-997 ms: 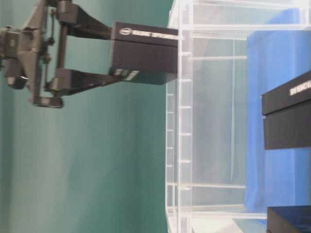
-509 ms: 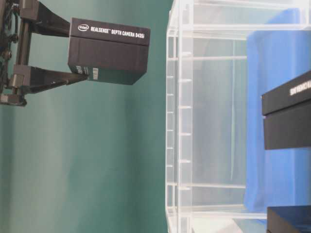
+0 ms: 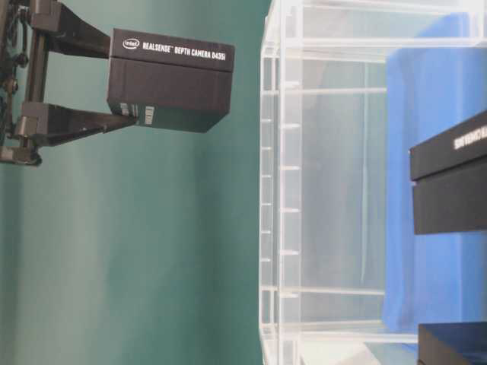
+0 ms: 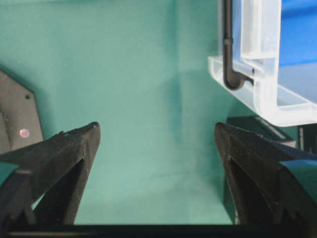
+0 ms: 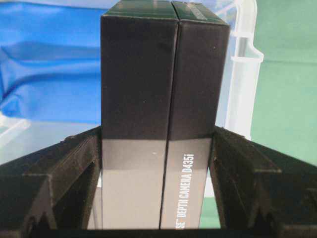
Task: Take out the box from the case.
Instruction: 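Lift the right black box up out of the foam, then carry the box over the case front wall to the table right of the others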
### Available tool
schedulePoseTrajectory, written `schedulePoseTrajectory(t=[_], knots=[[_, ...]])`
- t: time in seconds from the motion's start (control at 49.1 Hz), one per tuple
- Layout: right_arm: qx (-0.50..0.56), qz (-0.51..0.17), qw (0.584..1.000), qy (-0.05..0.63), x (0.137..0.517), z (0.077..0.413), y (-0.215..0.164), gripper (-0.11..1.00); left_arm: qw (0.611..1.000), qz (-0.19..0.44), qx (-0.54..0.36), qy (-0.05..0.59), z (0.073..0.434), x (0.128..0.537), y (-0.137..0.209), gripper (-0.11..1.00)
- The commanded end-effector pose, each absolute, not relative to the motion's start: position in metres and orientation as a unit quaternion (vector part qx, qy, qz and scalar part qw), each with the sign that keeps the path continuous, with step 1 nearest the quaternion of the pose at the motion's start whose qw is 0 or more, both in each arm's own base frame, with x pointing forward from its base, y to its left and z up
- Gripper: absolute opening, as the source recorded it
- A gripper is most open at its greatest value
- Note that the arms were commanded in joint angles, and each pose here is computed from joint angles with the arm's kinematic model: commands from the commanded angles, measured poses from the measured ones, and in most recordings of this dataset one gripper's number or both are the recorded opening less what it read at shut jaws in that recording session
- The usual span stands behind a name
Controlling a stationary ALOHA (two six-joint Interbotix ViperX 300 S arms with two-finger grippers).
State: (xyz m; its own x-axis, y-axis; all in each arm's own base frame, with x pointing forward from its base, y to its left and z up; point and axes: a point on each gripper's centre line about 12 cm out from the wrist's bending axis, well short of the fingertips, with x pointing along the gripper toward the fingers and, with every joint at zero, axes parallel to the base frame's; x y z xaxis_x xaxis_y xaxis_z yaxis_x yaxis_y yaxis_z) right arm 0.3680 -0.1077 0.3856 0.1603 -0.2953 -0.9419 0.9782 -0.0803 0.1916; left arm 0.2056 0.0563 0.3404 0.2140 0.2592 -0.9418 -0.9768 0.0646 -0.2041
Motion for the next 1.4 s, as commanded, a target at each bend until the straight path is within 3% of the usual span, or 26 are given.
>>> schedulePoseTrajectory(t=[0.0, 0.712, 1.018, 1.384], knots=[[0.502, -0.533, 0.599, 0.324, 0.359, 0.409, -0.105, 0.65, 0.628, 0.493, -0.472, 0.374, 0.347, 0.207, 0.057, 0.98], [0.500, -0.529, 0.602, 0.328, 0.360, 0.409, -0.100, 0.65, 0.628, 0.493, -0.472, 0.374, 0.347, 0.207, 0.057, 0.98], [0.485, -0.507, 0.618, 0.354, 0.366, 0.410, -0.061, 0.65, 0.629, 0.493, -0.472, 0.374, 0.347, 0.207, 0.056, 0.98], [0.462, -0.521, 0.609, 0.380, 0.358, 0.408, 0.001, 0.65, 0.628, 0.493, -0.472, 0.374, 0.346, 0.207, 0.057, 0.98]])
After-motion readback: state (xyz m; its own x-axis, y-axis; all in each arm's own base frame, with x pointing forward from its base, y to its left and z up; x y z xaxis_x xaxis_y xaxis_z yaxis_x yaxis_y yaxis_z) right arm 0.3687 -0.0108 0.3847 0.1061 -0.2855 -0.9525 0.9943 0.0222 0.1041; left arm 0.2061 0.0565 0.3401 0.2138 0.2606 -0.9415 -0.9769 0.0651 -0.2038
